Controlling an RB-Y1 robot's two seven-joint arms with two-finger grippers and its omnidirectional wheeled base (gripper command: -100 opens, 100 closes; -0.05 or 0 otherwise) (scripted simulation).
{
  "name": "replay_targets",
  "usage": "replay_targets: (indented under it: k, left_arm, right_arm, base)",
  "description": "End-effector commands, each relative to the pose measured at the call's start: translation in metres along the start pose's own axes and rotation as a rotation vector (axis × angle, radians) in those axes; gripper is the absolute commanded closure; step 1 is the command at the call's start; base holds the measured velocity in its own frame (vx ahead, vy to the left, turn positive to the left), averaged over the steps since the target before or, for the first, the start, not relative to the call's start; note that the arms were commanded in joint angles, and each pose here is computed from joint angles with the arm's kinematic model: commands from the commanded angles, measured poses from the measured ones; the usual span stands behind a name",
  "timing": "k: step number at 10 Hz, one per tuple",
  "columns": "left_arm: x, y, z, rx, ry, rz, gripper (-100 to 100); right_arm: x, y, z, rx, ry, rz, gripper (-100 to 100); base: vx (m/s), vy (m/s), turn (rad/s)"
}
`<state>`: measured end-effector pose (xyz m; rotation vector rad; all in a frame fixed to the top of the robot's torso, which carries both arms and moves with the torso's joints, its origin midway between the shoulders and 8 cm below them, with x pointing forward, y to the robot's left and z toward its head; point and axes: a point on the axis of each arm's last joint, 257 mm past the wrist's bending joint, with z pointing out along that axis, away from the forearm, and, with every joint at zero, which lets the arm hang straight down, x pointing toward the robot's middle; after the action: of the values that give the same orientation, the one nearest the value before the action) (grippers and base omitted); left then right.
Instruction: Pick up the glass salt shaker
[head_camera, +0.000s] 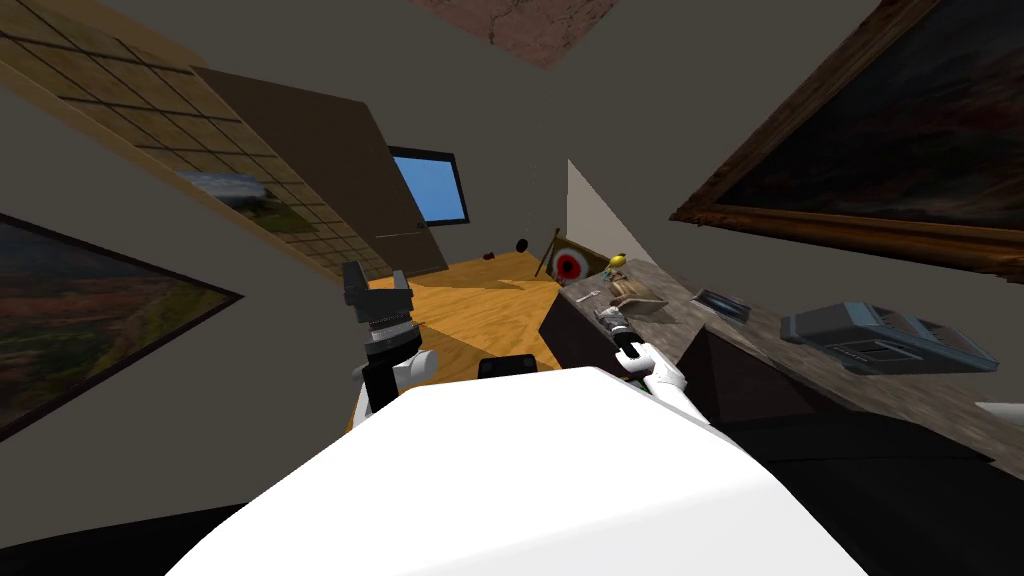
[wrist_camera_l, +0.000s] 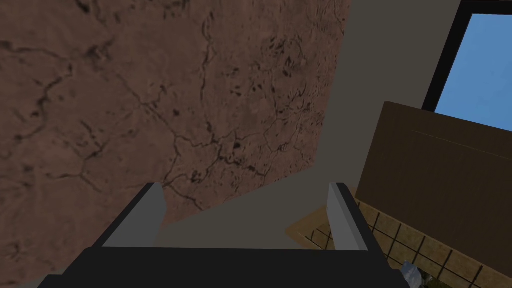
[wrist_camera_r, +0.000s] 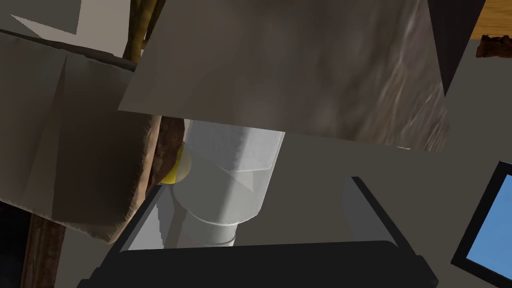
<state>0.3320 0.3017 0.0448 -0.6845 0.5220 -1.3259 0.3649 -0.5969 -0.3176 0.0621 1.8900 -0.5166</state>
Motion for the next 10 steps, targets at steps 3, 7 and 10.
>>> replay_targets:
  k: [3, 7, 10]
  left_arm:
    - [0.0, 0.0, 0.0, 0.0, 0.0, 0.0, 0]
    - [0.0, 0.0, 0.0, 0.0, 0.0, 0.0, 0]
    - [0.0, 0.0, 0.0, 0.0, 0.0, 0.0, 0]
  right_arm:
    - [0.004, 0.012, 0.016, 0.023, 0.042, 0.023, -100]
    - [0.001, 0.033, 0.042, 0.055, 0.084, 0.047, -100]
    - [-0.002, 0.039, 0.054, 0.089, 0.104, 0.054, -100]
  base:
    - [-0.119, -0.089, 0.084]
    - [-0.11, -0.087, 0.156]
    - [-0.109, -0.06, 0.091]
